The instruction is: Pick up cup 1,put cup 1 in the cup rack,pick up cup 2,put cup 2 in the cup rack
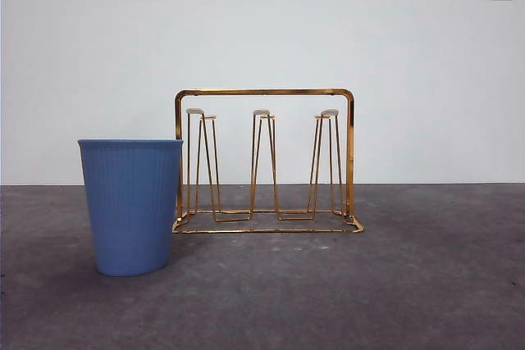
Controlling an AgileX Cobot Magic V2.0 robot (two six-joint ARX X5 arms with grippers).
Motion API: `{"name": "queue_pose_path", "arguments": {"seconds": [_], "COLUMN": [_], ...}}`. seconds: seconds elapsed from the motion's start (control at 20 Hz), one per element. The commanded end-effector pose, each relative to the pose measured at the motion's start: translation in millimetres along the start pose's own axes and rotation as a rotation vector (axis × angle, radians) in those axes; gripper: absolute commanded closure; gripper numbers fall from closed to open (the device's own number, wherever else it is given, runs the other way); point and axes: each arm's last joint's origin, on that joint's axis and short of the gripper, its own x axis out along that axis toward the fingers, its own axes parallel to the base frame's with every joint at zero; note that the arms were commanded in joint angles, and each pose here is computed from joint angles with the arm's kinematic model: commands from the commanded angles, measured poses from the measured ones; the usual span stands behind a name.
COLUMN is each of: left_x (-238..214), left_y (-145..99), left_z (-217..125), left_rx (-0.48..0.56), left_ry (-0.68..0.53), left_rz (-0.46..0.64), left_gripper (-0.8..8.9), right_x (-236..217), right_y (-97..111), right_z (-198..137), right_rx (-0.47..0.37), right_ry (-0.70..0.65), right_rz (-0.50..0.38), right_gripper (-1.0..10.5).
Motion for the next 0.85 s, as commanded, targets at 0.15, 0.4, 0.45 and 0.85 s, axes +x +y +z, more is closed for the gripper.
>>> {"name": "queue_pose_path", "arguments": {"seconds": [0.15, 0.4, 0.45, 0.85], "left_x": [-2.1, -3.6, -3.6, 11.3], "left_y": [13.7, 19.6, 20.4, 35.8], "left_z": [-10.5, -29.1, -31.5, -46.7], "left_rx": [0.327, 0.637, 0.679, 0.845], "left_ry": [0.098, 0.116, 0.120, 0.176], "left_rz": [0.226, 0.519, 0.557, 0.704], "left_gripper": [8.20, 8.20, 8.20, 8.20], "right_x": [-25.9, -46.8, -48.6, -50.8], "right_y": [1.8, 2.9, 3.0, 3.1], "right_z": [-25.0, -40.8, -42.3, -45.6], "right_rx": [-0.005, -0.006, -0.006, -0.005], "right_ry": [0.100, 0.136, 0.140, 0.162], "right_rz": [-0.098, -0.190, -0.197, -0.207], "right_gripper": [7.2, 7.2, 7.2, 7.2]}}
